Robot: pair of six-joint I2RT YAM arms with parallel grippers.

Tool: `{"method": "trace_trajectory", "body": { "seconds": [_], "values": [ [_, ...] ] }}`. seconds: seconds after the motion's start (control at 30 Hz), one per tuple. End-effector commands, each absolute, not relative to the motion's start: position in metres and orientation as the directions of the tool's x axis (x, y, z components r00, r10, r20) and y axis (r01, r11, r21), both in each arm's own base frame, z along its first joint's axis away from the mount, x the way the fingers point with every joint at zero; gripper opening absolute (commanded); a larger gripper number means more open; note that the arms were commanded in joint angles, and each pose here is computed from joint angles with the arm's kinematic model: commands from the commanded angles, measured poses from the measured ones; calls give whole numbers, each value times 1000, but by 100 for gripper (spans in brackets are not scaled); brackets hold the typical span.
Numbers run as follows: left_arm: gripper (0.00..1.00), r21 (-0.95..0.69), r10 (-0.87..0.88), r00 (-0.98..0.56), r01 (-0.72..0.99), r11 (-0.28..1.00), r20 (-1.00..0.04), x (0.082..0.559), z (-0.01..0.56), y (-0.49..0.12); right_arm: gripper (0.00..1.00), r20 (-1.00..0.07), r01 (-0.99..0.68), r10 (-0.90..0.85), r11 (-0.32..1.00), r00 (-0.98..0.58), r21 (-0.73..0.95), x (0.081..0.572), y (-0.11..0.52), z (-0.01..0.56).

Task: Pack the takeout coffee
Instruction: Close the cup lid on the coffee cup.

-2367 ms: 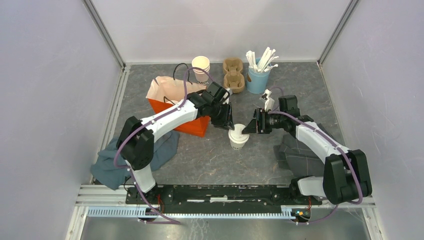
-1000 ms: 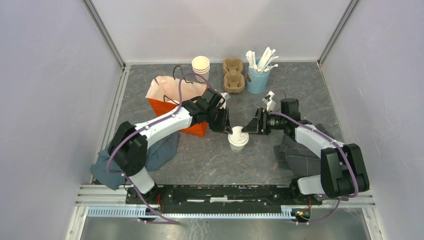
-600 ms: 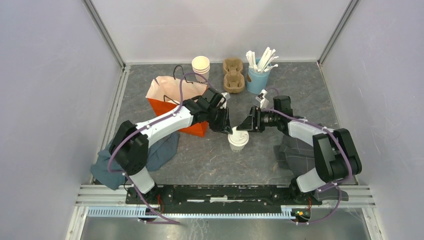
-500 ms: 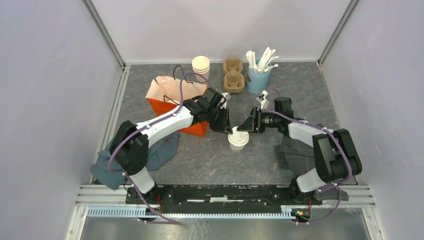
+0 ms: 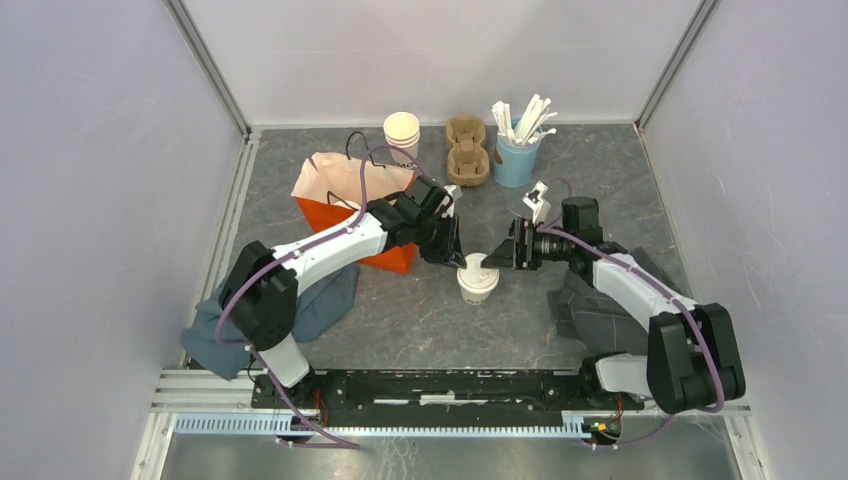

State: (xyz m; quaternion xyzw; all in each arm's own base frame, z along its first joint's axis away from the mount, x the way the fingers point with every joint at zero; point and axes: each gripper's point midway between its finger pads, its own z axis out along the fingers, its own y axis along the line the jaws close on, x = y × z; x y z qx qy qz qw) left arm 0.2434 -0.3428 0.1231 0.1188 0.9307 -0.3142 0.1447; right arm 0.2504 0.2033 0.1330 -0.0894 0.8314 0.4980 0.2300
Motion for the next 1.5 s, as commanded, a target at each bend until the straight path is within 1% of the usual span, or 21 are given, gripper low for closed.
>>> {"method": "trace_trajectory", "body": {
  "seconds": [0.0, 0.1, 0.13, 0.2, 0.27, 0.4, 0.5, 0.6, 0.67, 0.7, 0.73, 0.9, 1.0, 1.07, 1.17, 1.3, 1.37, 1.47],
  "values": [
    [26, -437, 192, -943, 299, 848, -273, 230, 85, -318, 84, -444, -362, 64, 481, -894, 798, 229, 202, 107],
    [26, -427, 199, -943, 301, 853, -267, 229, 82, -316, 79, -416, -323, 44, 559, -908, 763, 227, 192, 71],
    [26, -422, 202, -943, 301, 855, -264, 228, 81, -315, 77, -413, -323, 33, 567, -910, 758, 227, 191, 69],
    [26, -423, 204, -943, 302, 854, -261, 228, 81, -315, 76, -452, -355, 32, 572, -891, 740, 236, 192, 84],
    [25, -425, 202, -943, 302, 854, -264, 228, 83, -316, 79, -513, -399, 27, 595, -858, 698, 250, 190, 109],
    [25, -433, 200, -942, 304, 849, -269, 230, 86, -320, 83, -570, -467, -67, 655, -819, 594, 262, 184, 144],
    [25, -434, 200, -940, 307, 847, -276, 231, 89, -321, 87, -616, -555, -211, 705, -759, 442, 266, 188, 161],
    [25, -435, 198, -941, 306, 847, -276, 231, 89, -320, 90, -614, -623, -364, 731, -701, 278, 265, 194, 168],
    [25, -438, 196, -941, 305, 846, -276, 231, 89, -321, 94, -608, -662, -441, 723, -661, 196, 264, 201, 171],
    [25, -440, 196, -941, 305, 845, -276, 231, 88, -321, 97, -606, -675, -464, 718, -646, 169, 264, 203, 172],
    [25, -440, 195, -941, 304, 845, -275, 231, 88, -321, 98, -607, -681, -478, 717, -635, 147, 264, 205, 172],
    [25, -443, 187, -944, 295, 847, -271, 230, 86, -321, 98, -624, -727, -530, 680, -574, 92, 262, 216, 174],
    [26, -452, 181, -945, 291, 843, -271, 229, 88, -322, 98, -628, -752, -538, 650, -562, 115, 255, 223, 164],
    [30, -461, 174, -944, 291, 838, -280, 231, 95, -324, 98, -637, -748, -518, 648, -571, 143, 250, 226, 158],
    [43, -474, 164, -937, 301, 828, -308, 237, 114, -330, 98, -641, -719, -479, 675, -600, 168, 249, 224, 153],
    [61, -495, 146, -924, 317, 809, -353, 244, 141, -337, 98, -660, -662, -353, 687, -663, 298, 250, 222, 155],
    [66, -504, 138, -919, 322, 801, -369, 245, 154, -338, 98, -672, -641, -281, 671, -685, 373, 251, 220, 160],
    [71, -526, 125, -918, 323, 787, -376, 241, 165, -337, 98, -676, -623, -207, 634, -707, 457, 250, 217, 166]
  ]
}}
